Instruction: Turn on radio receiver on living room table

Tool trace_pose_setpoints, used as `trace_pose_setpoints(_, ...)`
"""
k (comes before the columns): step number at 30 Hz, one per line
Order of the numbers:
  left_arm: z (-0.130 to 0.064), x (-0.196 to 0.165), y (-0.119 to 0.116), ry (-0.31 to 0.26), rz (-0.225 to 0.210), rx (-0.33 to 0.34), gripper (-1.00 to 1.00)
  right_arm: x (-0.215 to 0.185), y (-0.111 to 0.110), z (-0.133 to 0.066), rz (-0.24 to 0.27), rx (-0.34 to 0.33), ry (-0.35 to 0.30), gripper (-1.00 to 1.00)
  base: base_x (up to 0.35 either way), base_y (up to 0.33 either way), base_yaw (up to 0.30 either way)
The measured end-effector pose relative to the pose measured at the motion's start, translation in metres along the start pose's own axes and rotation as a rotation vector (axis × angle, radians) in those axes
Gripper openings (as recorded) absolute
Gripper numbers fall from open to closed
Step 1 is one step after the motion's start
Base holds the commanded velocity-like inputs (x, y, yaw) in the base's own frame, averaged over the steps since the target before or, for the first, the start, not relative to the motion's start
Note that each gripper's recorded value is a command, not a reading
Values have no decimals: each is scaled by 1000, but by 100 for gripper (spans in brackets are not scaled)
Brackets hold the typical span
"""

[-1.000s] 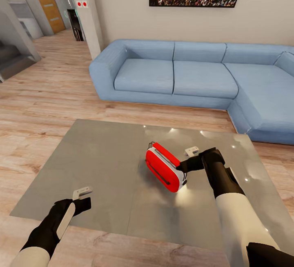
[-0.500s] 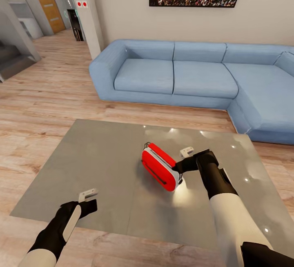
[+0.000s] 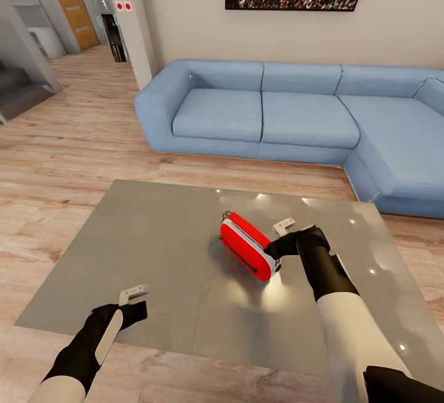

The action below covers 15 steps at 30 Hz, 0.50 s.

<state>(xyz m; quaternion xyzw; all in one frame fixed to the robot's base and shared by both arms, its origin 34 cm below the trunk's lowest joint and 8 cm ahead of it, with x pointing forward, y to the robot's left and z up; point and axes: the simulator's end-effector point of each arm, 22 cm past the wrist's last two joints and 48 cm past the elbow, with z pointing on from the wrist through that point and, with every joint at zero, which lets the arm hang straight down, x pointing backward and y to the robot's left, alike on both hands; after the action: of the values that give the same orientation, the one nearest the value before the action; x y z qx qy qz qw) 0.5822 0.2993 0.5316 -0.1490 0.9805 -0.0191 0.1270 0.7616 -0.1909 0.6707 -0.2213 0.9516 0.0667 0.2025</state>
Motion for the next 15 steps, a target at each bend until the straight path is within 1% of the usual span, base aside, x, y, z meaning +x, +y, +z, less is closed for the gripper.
trace_pose_setpoints(4, 0, 0, 0, 0, 0, 0, -100, -1, -3, 0, 7, 13, -4, -100, 0, 0, 0)
trace_pose_setpoints(5, 0, 0, 0, 0, 0, 0, -100, -4, -6, 0, 19, 27, -18, -100, 0, 0, 0)
trace_pose_setpoints(10, 0, 0, -1, 0, 0, 1, -100, -3, -5, 1, 23, 24, -17, -100, 0, 0, 0)
trace_pose_setpoints(15, 7, 2, -1, -1, 0, 3, -100, -2, -5, 6, 29, 22, -25, -100, 0, 0, 0)
